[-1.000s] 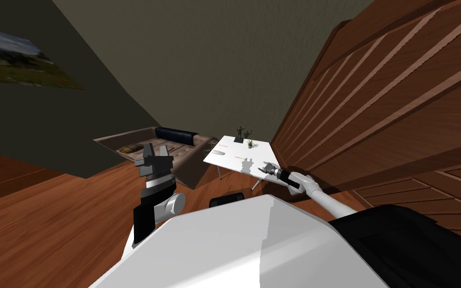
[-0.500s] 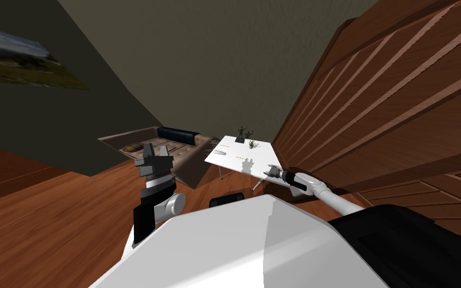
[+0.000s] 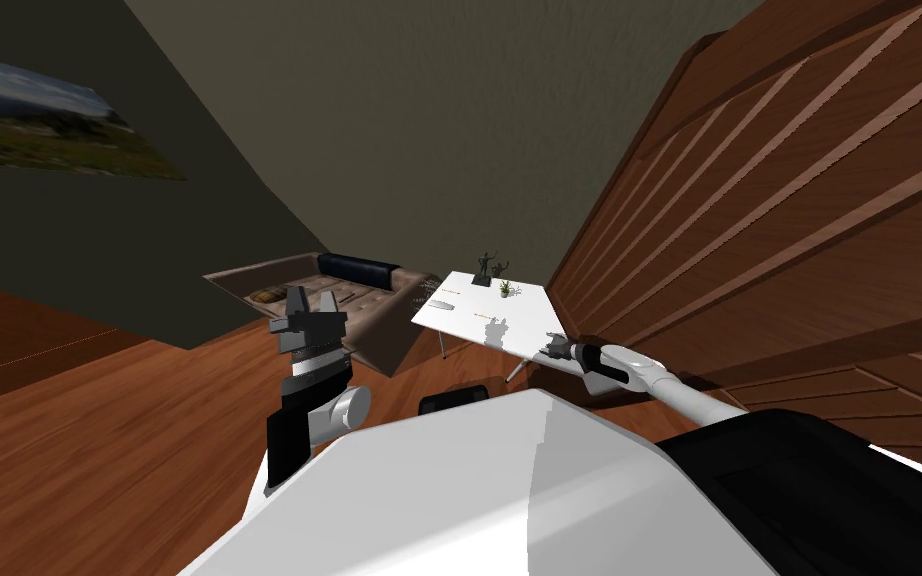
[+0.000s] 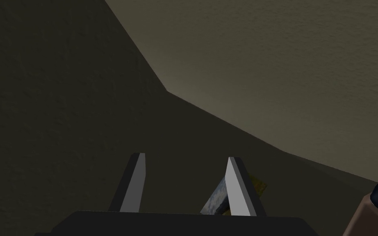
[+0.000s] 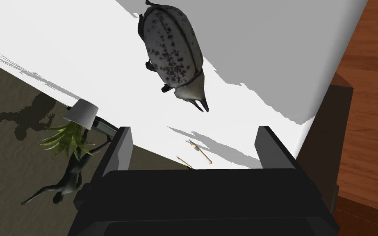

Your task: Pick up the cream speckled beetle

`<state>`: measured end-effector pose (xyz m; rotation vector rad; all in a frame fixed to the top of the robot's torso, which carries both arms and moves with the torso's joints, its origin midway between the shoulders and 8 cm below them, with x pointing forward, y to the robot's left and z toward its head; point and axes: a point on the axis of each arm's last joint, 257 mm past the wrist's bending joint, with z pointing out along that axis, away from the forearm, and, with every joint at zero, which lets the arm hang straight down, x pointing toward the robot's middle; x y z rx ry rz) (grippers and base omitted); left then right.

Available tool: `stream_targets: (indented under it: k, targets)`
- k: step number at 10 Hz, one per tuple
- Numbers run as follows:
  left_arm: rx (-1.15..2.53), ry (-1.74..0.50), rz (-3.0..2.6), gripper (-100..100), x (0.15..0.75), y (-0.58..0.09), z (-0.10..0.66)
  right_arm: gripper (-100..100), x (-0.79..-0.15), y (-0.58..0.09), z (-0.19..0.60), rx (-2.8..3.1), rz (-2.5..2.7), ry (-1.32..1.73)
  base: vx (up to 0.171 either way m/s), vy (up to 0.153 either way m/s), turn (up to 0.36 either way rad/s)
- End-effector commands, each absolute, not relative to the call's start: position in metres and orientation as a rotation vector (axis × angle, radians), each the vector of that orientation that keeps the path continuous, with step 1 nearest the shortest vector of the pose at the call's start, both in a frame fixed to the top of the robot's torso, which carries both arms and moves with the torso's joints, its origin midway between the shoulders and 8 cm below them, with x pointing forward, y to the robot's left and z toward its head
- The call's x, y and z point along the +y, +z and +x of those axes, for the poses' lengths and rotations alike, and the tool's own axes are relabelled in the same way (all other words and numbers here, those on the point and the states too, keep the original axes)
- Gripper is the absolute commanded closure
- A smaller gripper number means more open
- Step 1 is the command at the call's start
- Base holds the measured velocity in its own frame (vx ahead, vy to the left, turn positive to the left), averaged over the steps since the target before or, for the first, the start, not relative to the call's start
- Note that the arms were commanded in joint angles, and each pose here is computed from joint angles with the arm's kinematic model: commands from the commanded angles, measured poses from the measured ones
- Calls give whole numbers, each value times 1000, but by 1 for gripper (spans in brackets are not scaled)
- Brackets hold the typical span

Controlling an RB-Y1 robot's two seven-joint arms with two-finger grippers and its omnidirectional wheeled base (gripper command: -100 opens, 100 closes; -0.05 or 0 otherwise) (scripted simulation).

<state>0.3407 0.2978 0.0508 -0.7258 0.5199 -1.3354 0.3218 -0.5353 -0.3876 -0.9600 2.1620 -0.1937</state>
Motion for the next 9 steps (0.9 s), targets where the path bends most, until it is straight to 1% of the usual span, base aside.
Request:
stream_targets:
  k: [1, 4, 5, 6, 7, 9]
  targets:
    - [520, -1335, -726, 0, 298, 51, 341, -100, -559, -391, 310, 2199, -1027, -247, 3, 20, 27]
    - [520, -1335, -726, 0, 298, 51, 341, -100, -593, -392, 289, 2251, -1127, -324, 7, 18, 29]
    - [520, -1335, -726, 0, 298, 51, 341, -100, -587, -393, 294, 2239, -1105, -305, 4, 8, 2]
    - [520, -1335, -726, 0, 298, 51, 341, 0, -588, -393, 293, 2241, -1109, -309, 0, 0, 0]
    - [520, -1335, -726, 0, 298, 51, 341, -100, -584, -404, 290, 2249, -1096, -313, 32, -23, 92]
    - [520, -1335, -726, 0, 298, 51, 341, -100, -584, -404, 290, 2250, -1093, -313, 39, -21, 38]
